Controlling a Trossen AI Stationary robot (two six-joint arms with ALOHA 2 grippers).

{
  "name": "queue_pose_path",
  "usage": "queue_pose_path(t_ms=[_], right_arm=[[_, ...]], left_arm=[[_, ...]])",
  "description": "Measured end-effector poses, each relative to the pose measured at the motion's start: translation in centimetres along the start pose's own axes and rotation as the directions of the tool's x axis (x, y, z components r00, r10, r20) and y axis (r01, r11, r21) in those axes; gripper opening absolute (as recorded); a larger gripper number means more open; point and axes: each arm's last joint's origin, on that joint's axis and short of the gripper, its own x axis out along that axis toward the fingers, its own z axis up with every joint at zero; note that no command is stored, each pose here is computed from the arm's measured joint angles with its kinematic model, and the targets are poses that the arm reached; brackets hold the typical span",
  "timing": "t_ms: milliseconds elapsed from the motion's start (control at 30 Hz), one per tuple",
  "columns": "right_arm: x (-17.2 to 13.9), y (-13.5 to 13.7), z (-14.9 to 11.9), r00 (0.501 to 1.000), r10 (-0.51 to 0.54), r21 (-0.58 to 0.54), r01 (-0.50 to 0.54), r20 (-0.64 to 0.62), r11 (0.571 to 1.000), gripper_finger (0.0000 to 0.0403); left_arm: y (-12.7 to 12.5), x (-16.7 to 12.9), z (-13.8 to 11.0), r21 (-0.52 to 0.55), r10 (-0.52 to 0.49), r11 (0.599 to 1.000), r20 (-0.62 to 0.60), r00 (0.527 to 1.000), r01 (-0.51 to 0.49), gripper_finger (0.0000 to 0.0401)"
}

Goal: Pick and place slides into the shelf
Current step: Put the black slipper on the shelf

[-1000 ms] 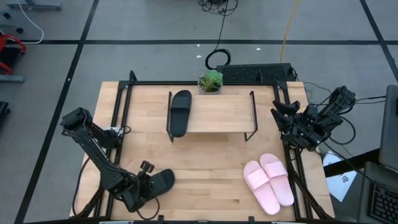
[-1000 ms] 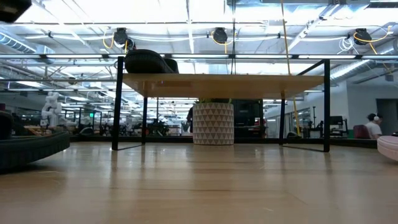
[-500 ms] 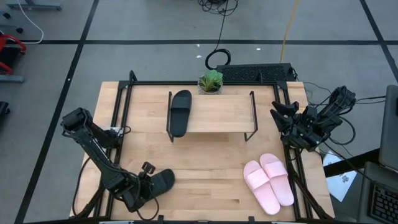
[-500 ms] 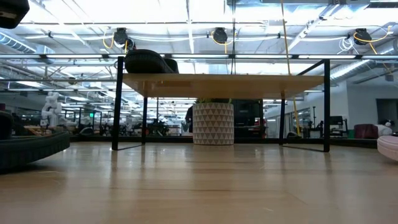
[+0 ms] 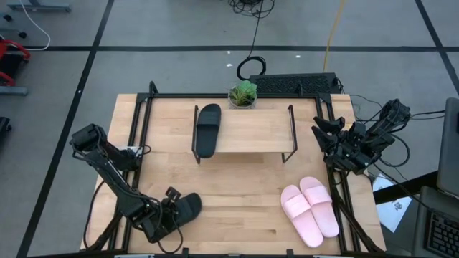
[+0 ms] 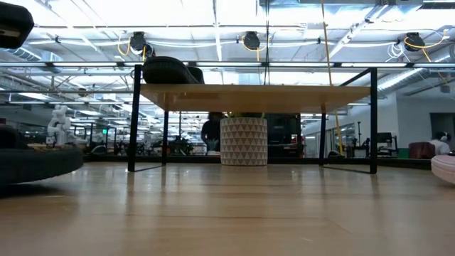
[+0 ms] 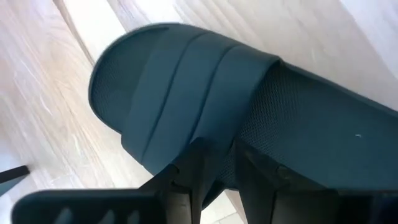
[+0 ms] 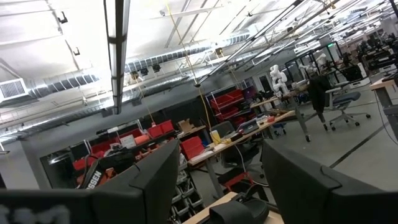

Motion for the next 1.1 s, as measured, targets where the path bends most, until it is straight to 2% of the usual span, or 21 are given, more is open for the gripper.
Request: queue_pose_path(t_ms=[367, 833, 1100], right_arm=[[0.01, -0.02, 0.04, 1.0, -0.002, 0.007, 0.002, 0.003, 1.0, 0.0219], [0.01, -0.03, 0.05, 1.0, -0.002, 0.008, 0.002, 0.003, 1.0, 0.0219], [0.01, -0.03, 0.04, 1.0, -0.002, 0.008, 0.002, 0.003, 1.0, 0.0219]], left_arm=[[-0.09, -0.64, 0.53, 0.0, -0.007, 1.0, 0.016, 1.0, 0.007, 0.0088], [-0.69, -0.83, 0.45, 0.008, -0.071, 0.997, 0.006, 0.997, 0.071, 0.0088], [-0.54, -0.85, 0.51, 0.03, -0.012, 0.999, 0.025, 1.0, 0.011, 0.0088]])
